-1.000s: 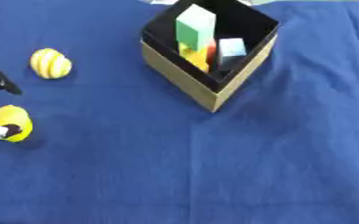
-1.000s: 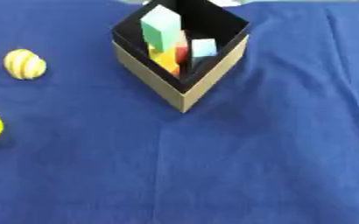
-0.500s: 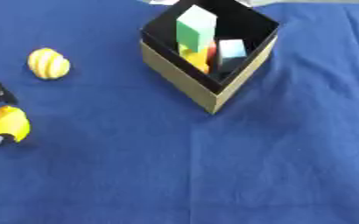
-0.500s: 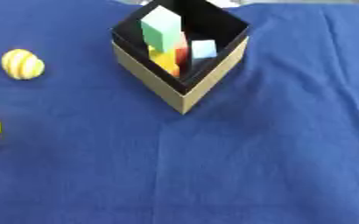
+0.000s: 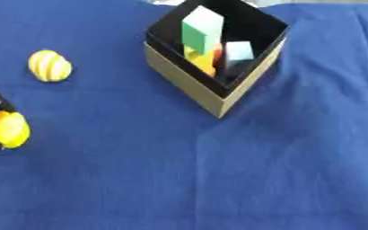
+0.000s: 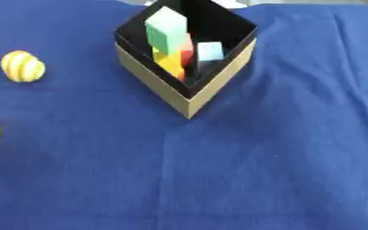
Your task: Pick up objects on the table and place them in the box.
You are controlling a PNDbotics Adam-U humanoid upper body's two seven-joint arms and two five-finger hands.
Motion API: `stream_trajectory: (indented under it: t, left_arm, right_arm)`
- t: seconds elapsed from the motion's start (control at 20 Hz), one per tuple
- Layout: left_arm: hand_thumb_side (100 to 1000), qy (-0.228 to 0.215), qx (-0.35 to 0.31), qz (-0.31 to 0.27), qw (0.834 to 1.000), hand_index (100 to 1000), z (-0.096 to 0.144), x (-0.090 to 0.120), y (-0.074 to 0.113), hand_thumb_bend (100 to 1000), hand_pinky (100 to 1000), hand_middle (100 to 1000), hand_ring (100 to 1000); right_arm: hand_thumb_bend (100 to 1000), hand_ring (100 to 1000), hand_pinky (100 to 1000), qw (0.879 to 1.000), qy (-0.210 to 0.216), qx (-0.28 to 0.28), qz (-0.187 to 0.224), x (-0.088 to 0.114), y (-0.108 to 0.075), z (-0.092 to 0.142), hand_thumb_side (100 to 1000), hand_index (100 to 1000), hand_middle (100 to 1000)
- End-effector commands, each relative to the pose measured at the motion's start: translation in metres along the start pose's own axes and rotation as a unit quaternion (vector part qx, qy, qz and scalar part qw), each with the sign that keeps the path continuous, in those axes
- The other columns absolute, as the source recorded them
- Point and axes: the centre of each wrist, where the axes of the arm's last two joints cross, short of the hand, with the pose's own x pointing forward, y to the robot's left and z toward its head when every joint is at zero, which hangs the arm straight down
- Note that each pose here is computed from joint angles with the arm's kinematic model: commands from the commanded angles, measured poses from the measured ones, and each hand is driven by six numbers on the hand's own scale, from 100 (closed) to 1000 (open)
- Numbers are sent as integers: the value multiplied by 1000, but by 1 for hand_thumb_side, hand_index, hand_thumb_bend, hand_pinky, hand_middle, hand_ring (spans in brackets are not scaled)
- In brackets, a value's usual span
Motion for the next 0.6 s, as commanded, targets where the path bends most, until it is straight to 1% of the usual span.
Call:
stream_trajectory:
  t: [0.05,0.1,0.15,0.2,0.25,0.4,0.45,0.6]
  left_arm:
    - [188,8,23,-1,1000,817,7,-4,10,185,843,749,809]
    - [184,7,29,0,1000,814,6,-4,10,178,840,746,805]
    - [133,8,35,-2,999,797,6,-3,10,142,819,726,784]
    - [104,8,41,-5,999,788,5,-2,10,137,808,715,771]
    - [100,8,47,-11,999,768,5,-1,9,100,791,694,753]
    - [100,8,65,-27,997,739,3,1,8,100,771,665,727]
    - [100,7,73,-33,997,708,2,3,8,100,761,634,705]
    - [100,1,108,-57,993,692,6,10,13,100,756,621,690]
  right_arm:
    - [100,841,840,1000,-13,-6,1,5,-5,-4,738,827,734]
    - [100,841,840,1000,-13,-7,0,5,-5,-4,738,827,734]
    - [100,841,840,1000,-13,-8,0,5,-5,-4,737,826,734]
    - [100,841,840,1000,-14,-8,0,5,-5,-4,737,826,734]
    - [100,841,840,1000,-14,-9,-1,5,-5,-4,737,826,734]
    - [100,841,840,1000,-14,-9,-2,5,-5,-4,737,826,731]
    - [100,840,840,1000,-14,-10,-2,5,-5,-4,737,826,731]
    - [100,840,840,1000,-13,-10,-3,5,-5,-4,737,827,730]
